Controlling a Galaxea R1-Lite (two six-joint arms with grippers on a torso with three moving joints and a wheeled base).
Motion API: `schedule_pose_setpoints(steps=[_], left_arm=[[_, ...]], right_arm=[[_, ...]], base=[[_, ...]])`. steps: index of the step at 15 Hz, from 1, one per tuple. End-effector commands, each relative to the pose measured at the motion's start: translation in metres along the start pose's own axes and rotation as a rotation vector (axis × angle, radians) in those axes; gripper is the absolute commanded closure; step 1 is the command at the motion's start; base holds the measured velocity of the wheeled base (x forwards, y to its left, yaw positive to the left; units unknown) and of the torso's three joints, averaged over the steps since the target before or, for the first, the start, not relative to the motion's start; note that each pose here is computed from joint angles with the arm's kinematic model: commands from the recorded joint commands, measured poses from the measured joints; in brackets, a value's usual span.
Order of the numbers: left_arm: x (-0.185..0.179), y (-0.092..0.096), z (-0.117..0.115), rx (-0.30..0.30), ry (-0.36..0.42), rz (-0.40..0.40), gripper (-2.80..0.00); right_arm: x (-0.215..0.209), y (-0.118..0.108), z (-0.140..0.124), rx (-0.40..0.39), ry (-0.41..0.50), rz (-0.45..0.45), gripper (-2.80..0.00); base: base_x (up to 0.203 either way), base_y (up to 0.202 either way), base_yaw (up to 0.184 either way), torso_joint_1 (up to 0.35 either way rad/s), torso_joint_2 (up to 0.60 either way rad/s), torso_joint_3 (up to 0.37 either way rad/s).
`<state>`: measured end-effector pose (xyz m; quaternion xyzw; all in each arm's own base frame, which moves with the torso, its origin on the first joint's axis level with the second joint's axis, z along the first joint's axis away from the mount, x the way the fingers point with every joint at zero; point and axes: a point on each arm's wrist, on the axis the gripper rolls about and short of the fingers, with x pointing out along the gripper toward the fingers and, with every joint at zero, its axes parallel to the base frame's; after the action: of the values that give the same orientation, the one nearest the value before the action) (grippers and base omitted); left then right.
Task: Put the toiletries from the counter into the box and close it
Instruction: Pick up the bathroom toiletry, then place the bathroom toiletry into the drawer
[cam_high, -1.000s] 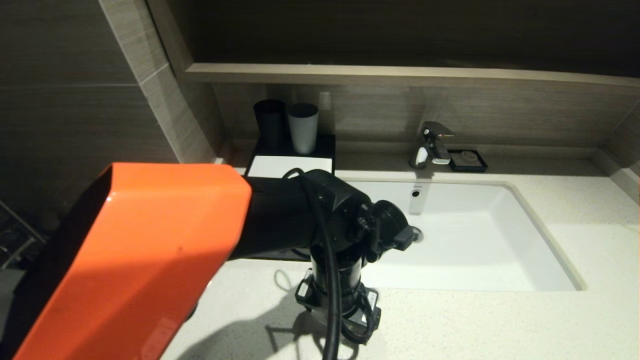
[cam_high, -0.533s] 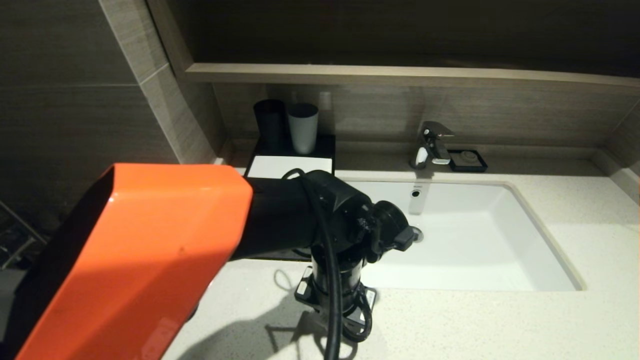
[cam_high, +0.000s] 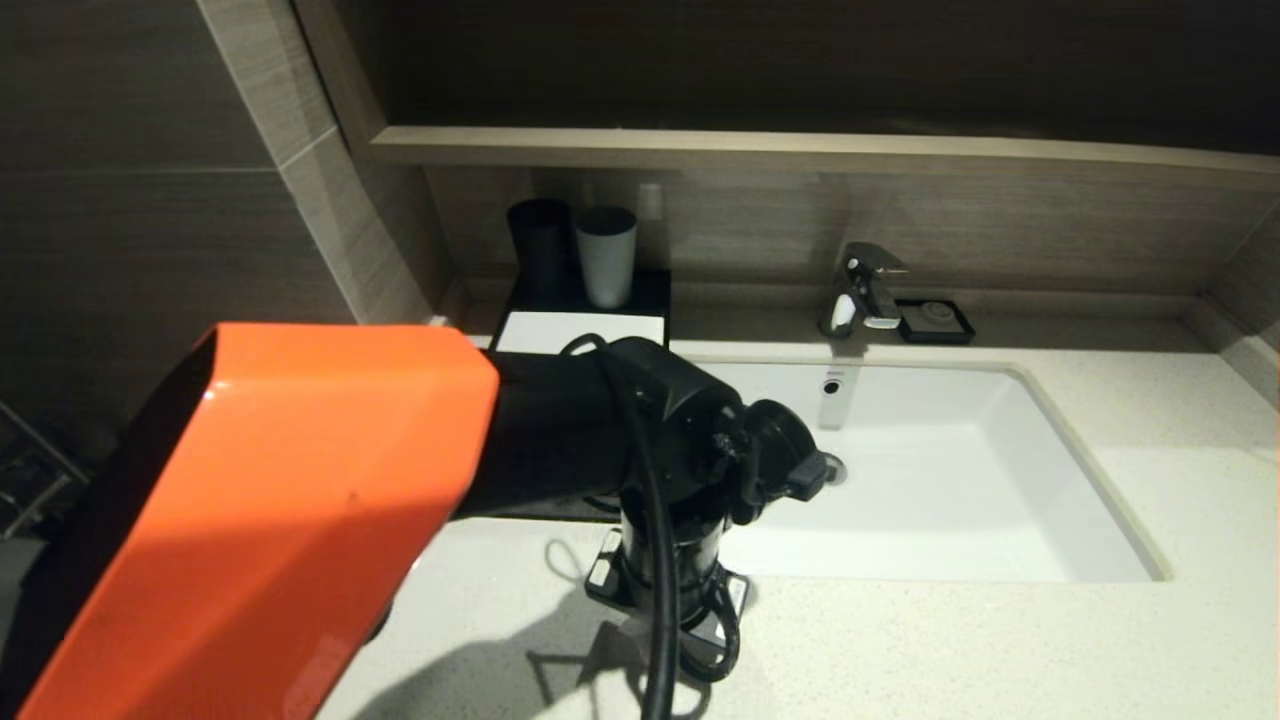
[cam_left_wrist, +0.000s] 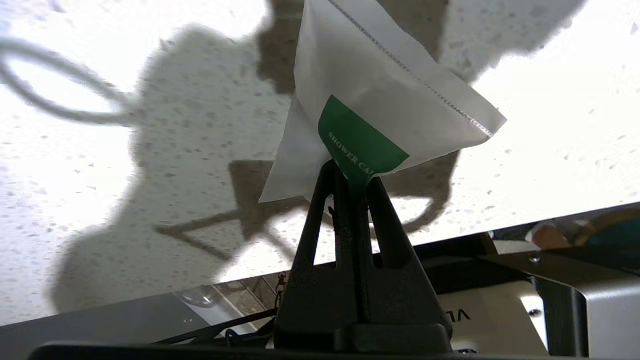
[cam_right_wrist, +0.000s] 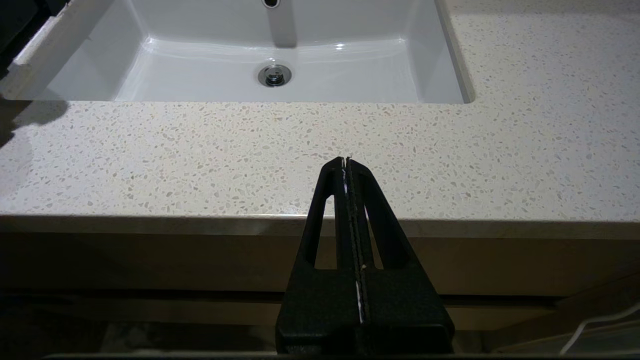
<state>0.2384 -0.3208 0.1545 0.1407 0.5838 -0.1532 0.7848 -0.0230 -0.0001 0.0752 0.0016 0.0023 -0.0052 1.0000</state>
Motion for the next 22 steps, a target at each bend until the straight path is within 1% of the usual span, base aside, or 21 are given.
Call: schedule_pose_setpoints(steps=[1,3,6,7,9,12,14,16,18,19,22], left_arm=[[-0.015,0.003,-0.001,-0.012,-0.039,0.004,0.0],[-0.034,0.007,-0.002,-0.028,-0.093,-0.017,0.0],[-0.052,0.012,0.004,-0.061,-0.247,0.031,0.0],[-0.055,0.013,0.006,-0.066,-0.272,0.039,0.0],[-0.055,0.018,0.01,-0.088,-0.292,0.042,0.0],[-0.047,0.033,0.027,-0.152,-0.337,0.039,0.0],[-0.04,0.044,0.041,-0.201,-0.388,0.026,0.0],[-0.042,0.048,0.049,-0.226,-0.448,0.004,0.0],[-0.046,0.05,0.055,-0.239,-0.499,-0.013,0.0],[-0.047,0.051,0.056,-0.237,-0.51,-0.013,0.0],[-0.046,0.056,0.057,-0.234,-0.503,0.005,0.0]], right_arm=[[0.0,0.0,0.0,0.0,0.0,0.0,0.0],[0.0,0.0,0.0,0.0,0.001,0.0,0.0],[0.0,0.0,0.0,0.0,0.001,0.0,0.0],[0.0,0.0,0.0,0.0,0.001,0.0,0.0],[0.0,0.0,0.0,0.0,0.001,0.0,0.0],[0.0,0.0,0.0,0.0,0.001,0.0,0.0],[0.0,0.0,0.0,0.0,0.001,0.0,0.0],[0.0,0.0,0.0,0.0,0.001,0.0,0.0],[0.0,0.0,0.0,0.0,0.001,0.0,0.0],[0.0,0.0,0.0,0.0,0.0,0.0,0.0],[0.0,0.0,0.0,0.0,0.001,0.0,0.0]], base=[[0.0,0.0,0.0,0.0,0.0,0.0],[0.0,0.0,0.0,0.0,0.0,0.0],[0.0,0.0,0.0,0.0,0.0,0.0],[0.0,0.0,0.0,0.0,0.0,0.0],[0.0,0.0,0.0,0.0,0.0,0.0],[0.0,0.0,0.0,0.0,0.0,0.0],[0.0,0.0,0.0,0.0,0.0,0.0],[0.0,0.0,0.0,0.0,0.0,0.0],[0.0,0.0,0.0,0.0,0.0,0.0],[0.0,0.0,0.0,0.0,0.0,0.0],[0.0,0.0,0.0,0.0,0.0,0.0]])
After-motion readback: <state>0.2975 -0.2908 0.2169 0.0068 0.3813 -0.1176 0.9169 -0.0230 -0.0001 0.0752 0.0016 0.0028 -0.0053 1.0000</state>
